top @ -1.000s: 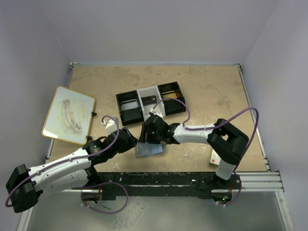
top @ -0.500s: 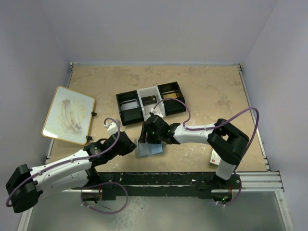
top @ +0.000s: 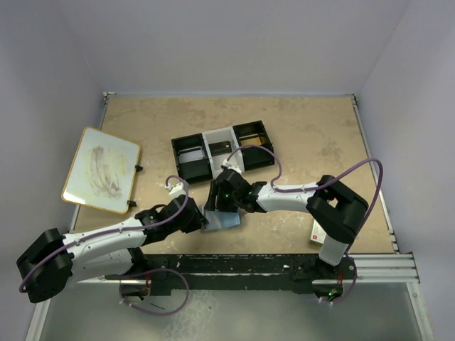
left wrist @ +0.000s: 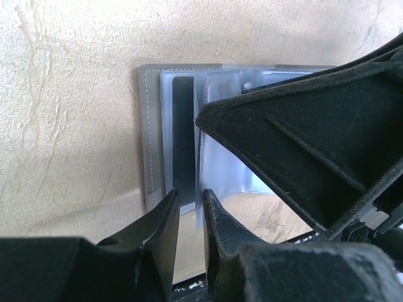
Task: Take the credit cards out of the card holder
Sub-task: Adjust the card holder at the center of the board.
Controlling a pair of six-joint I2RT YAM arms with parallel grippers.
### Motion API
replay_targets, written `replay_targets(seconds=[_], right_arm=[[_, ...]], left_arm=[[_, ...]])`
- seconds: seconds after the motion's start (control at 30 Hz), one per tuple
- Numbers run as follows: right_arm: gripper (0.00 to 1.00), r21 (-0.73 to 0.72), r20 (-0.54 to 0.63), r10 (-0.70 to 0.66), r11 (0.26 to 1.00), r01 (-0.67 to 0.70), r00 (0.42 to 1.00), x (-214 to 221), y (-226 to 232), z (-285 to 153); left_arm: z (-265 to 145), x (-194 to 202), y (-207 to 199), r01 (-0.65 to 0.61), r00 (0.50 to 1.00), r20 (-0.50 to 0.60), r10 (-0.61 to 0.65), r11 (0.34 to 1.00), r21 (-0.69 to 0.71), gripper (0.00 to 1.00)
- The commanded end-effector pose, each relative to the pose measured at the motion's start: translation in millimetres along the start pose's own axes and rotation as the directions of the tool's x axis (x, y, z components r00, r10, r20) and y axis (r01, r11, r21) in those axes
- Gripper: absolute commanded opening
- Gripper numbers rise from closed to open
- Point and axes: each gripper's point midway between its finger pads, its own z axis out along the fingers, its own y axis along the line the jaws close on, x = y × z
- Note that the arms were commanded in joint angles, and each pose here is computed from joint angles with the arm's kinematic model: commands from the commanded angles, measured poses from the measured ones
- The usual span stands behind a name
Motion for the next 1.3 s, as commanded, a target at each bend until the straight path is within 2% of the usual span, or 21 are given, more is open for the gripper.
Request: replay_targets(seconds=[0.0, 0.23, 0.43, 0.6, 0.97, 1.17, 1.27], right_arm=[[0.61, 0.161, -0.117, 0.0, 0.987, 0.019, 0.993, 40, -54, 9], [0.61, 0.148, -0.122, 0.001, 0.989, 0.017, 0.992, 40, -50, 10], [0.61, 0.139, -0.126, -0.001, 0.99, 0.019, 0.992, 40, -48, 11], [0.61, 0.14, -0.129, 0.0, 0.99, 0.018, 0.992, 41, -49, 11], [0.61, 0.113, -0.125, 0.011, 0.994, 0.003, 0.992, 40, -46, 9], [0.59, 0.106, -0.13, 0.024, 0.994, -0.011, 0.991, 41, -49, 10], [0.59, 0.105, -0.129, 0.024, 0.994, -0.011, 0.991, 41, -49, 10]], left_arm=[[-5, -8, -3, -0.006, 0.999, 0.038, 0.006, 1.0, 0.017, 0.18], [-13, -18, -2, 0.013, 0.996, 0.089, -0.015, 1.0, 0.022, 0.21], [-4, -12, -1, 0.0, 0.998, 0.06, 0.0, 1.0, 0.006, 0.2], [-5, -22, -5, 0.018, 0.994, 0.107, -0.018, 1.0, 0.004, 0.18], [6, -11, -9, 0.002, 0.998, 0.056, -0.003, 1.0, 0.018, 0.19], [-9, -26, -5, 0.046, 0.991, 0.123, -0.045, 0.999, -0.006, 0.2], [-20, -34, -6, 0.067, 0.985, 0.16, -0.069, 0.998, 0.017, 0.23]])
